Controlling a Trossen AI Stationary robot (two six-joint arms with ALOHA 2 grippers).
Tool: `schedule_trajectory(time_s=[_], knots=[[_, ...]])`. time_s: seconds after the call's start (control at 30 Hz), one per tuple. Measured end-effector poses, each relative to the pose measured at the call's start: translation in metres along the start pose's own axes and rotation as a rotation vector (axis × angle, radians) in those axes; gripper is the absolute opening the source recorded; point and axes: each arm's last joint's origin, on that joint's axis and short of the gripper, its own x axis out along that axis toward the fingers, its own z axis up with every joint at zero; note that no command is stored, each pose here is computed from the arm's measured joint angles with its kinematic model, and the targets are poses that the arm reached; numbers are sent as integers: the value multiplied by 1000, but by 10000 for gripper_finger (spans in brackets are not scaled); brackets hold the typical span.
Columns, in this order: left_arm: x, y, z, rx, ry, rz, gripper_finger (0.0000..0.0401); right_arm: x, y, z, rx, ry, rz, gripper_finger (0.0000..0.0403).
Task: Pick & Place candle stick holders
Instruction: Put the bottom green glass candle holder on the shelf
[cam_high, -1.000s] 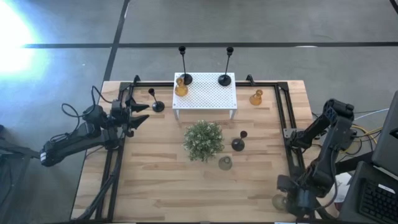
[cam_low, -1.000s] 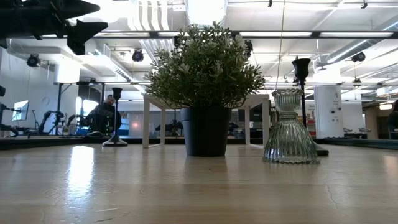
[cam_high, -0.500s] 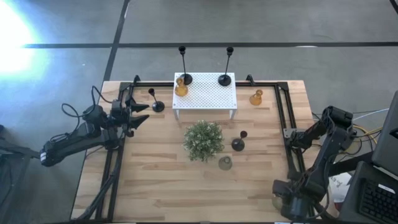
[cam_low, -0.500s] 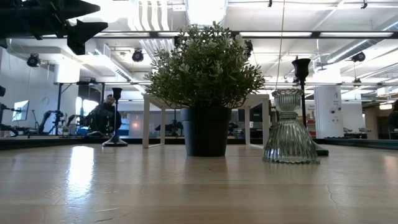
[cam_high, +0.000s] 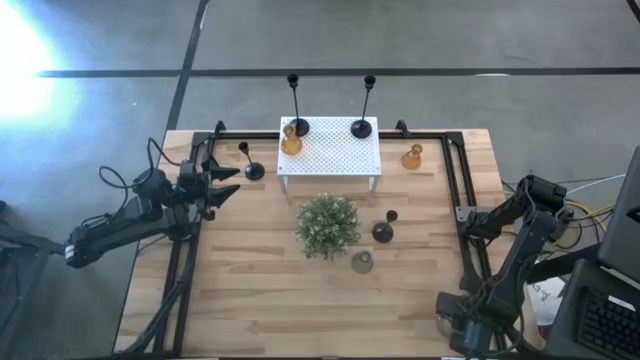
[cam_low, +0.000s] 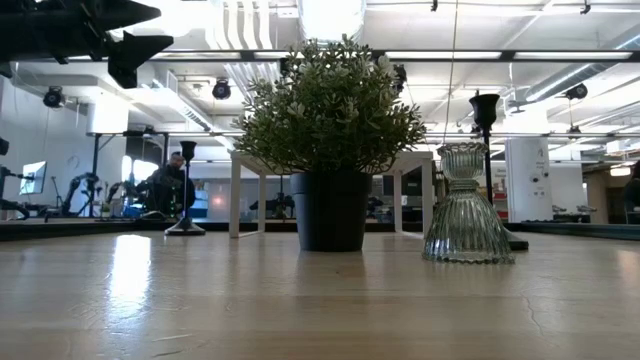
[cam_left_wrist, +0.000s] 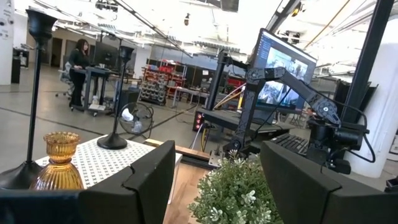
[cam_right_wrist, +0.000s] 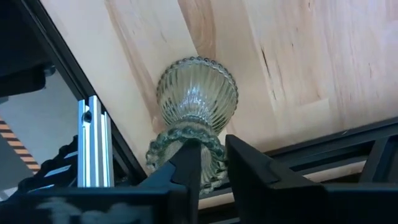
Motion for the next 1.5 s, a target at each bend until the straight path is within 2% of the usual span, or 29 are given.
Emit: schedule_trajectory(time_s=[0.13,0.33,0.5,0.7,0.9,1.1,1.4,1.5], knots=[[0,0,0,0,0,0,241,-6,-1,0,-3,-2,32,23],[0,0,0,-29,0,0,241,-17,-7,2,10,-15,54,17],[0,0,0,-39,4,-13,241,-34,-16,17,4,-42,108,15],[1,-2,3,-24,8,-37,241,-69,-40,47,-11,-144,231,15],[5,-6,25,38,7,-40,241,-114,-69,72,-76,-342,319,15],[21,-12,45,62,86,-72,241,-155,-98,93,-160,-473,251,15],[64,-30,54,132,205,-218,241,-209,-128,126,-296,-610,145,15],[72,-35,55,168,219,-234,241,-225,-138,136,-323,-624,96,15]])
